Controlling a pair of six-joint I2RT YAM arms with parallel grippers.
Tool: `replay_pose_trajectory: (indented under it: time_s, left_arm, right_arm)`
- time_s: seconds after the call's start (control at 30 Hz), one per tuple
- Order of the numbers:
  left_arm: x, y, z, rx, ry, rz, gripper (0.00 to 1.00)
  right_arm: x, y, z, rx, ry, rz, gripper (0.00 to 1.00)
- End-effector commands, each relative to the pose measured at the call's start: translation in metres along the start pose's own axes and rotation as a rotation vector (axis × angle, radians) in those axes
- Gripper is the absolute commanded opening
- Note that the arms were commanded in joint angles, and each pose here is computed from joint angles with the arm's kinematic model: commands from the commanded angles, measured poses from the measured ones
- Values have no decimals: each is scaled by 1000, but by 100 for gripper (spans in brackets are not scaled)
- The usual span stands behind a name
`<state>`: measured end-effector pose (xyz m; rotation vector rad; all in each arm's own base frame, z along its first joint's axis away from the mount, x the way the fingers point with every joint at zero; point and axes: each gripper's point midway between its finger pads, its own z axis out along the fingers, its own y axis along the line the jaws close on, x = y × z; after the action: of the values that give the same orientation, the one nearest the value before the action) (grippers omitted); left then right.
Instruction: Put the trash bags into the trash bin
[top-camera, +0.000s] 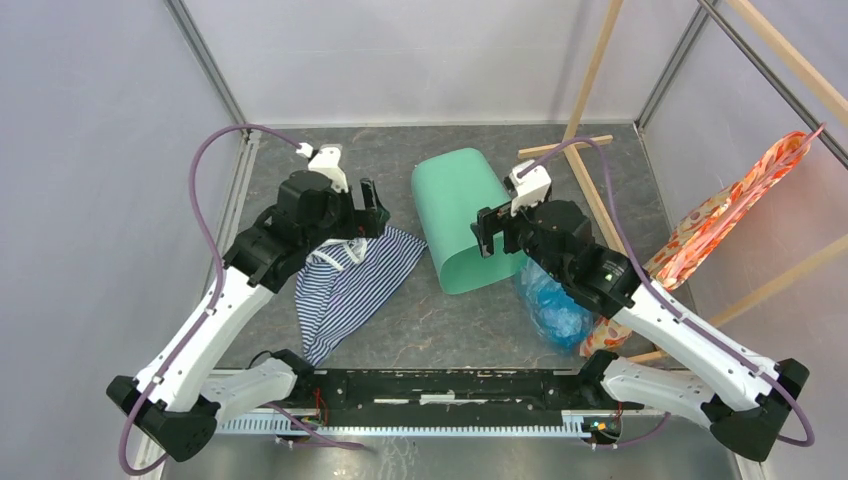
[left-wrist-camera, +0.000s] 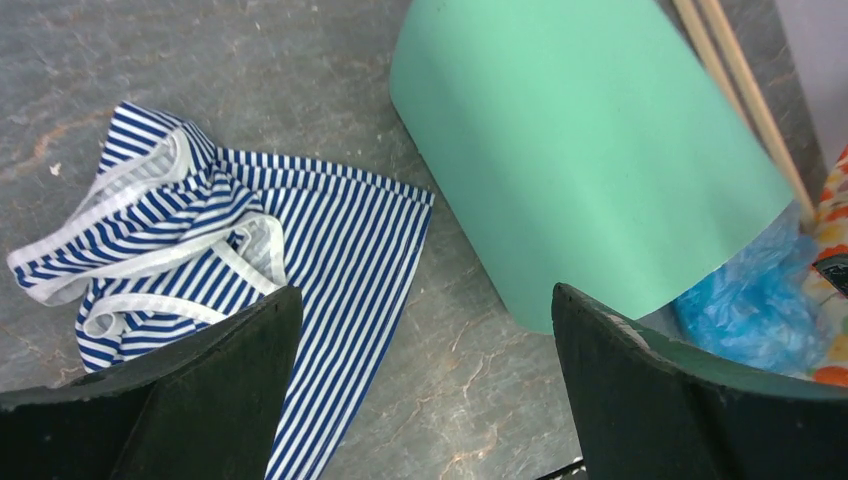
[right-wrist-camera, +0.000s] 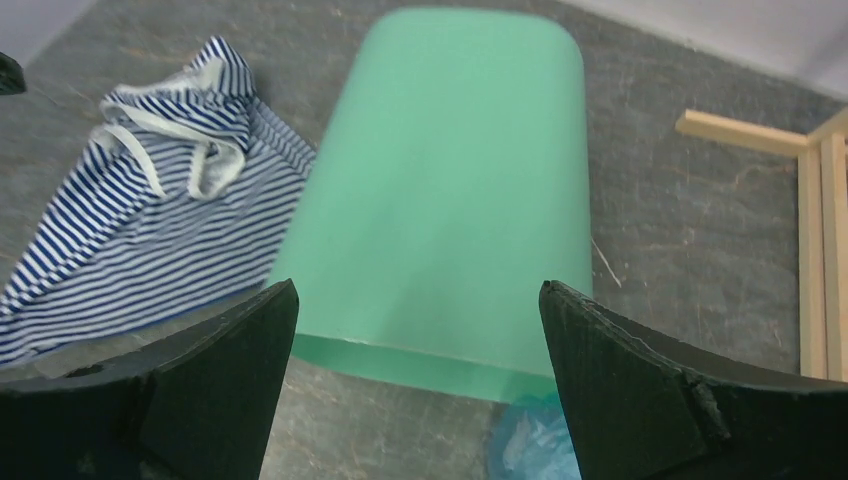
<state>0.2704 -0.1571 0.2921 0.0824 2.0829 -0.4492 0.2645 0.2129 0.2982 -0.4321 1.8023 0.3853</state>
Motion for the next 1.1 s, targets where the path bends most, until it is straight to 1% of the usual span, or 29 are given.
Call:
replay_pose_trajectory:
  time_s: [0.0, 0.23, 0.4, 0.57, 0.8, 1.07]
  left_arm:
    - [4, -5, 11, 0, -22, -6, 100]
    - [20, -6, 20, -6, 8, 8, 100]
    - [23, -11, 23, 13, 11, -3, 100]
    - [32, -9, 31, -3, 27, -30, 100]
    - [66, -2, 57, -37, 82, -122, 100]
    - [116, -2, 104, -39, 167, -245, 100]
  right_arm:
    - [20, -9, -1, 72, 37, -23, 98]
    - [48, -15, -4, 120, 98, -69, 98]
    - [51, -20, -8, 145, 105, -81, 98]
    - [45, -23, -12, 158, 97, -81, 98]
    - [35, -26, -20, 173, 82, -83, 98]
    - [27, -25, -27, 152, 68, -80, 98]
